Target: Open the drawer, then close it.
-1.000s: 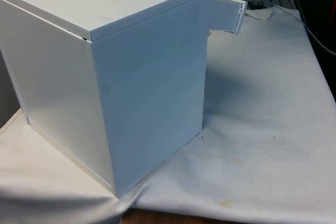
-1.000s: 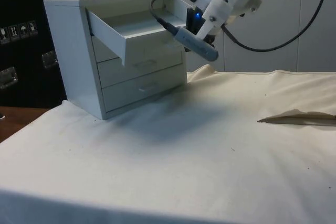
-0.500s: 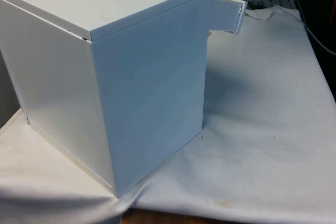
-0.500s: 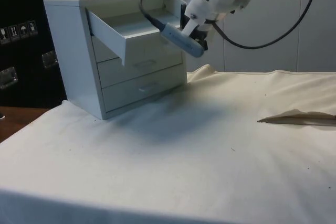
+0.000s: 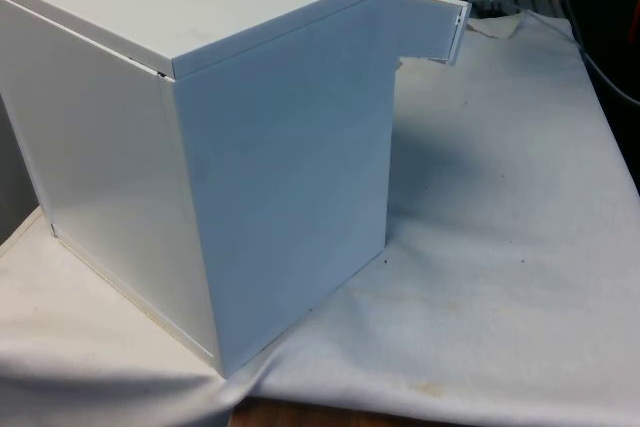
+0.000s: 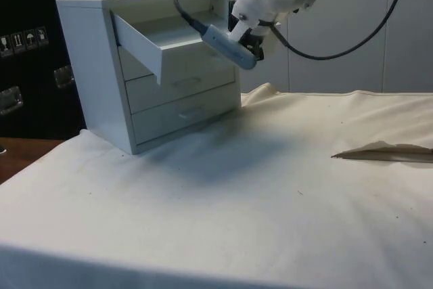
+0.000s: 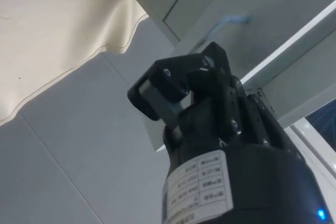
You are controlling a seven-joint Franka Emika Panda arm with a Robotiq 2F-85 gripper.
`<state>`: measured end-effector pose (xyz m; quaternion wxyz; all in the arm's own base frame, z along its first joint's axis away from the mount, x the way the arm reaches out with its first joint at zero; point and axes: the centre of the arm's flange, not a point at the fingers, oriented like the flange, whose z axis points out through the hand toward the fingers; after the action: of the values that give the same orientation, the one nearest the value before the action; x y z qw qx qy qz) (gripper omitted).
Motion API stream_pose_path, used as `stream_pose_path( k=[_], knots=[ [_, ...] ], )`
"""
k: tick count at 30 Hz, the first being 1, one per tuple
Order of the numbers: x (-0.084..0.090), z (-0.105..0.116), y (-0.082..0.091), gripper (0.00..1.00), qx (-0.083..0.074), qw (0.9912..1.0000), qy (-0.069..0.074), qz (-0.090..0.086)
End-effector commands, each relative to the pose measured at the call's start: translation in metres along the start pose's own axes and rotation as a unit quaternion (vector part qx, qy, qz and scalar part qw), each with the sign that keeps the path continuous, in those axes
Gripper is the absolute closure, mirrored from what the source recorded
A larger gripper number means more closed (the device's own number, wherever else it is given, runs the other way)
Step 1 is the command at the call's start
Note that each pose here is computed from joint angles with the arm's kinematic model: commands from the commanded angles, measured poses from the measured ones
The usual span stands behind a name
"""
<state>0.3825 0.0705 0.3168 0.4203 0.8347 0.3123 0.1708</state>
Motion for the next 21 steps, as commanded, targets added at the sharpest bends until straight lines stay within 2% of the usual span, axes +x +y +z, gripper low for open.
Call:
stream_pose_path(
  k=[1,4,5,6,13,14,15,21],
  knots=[
    [0.0006,-0.0007,0.0004,1.0,-0.001,0.99994,0.008,-0.006],
    [0.0005,-0.0008,0.0004,1.0,-0.003,0.99979,0.015,-0.014],
    [0.0006,-0.0004,-0.0002,1.0,-0.005,0.99991,0.007,-0.01],
    [0.0004,-0.0009,0.0,1.0,-0.004,0.99973,0.016,-0.016],
    [0.0008,0.0012,0.0027,1.0,-0.011,0.99913,0.026,-0.031],
    [0.0006,0.0014,0.0014,1.0,-0.013,0.99938,0.018,-0.027],
    [0.0006,0.0018,0.0027,1.0,-0.012,0.99899,0.027,-0.034],
    [0.0007,0.0038,0.009,1.0,-0.022,0.99821,0.031,-0.046]
  ],
)
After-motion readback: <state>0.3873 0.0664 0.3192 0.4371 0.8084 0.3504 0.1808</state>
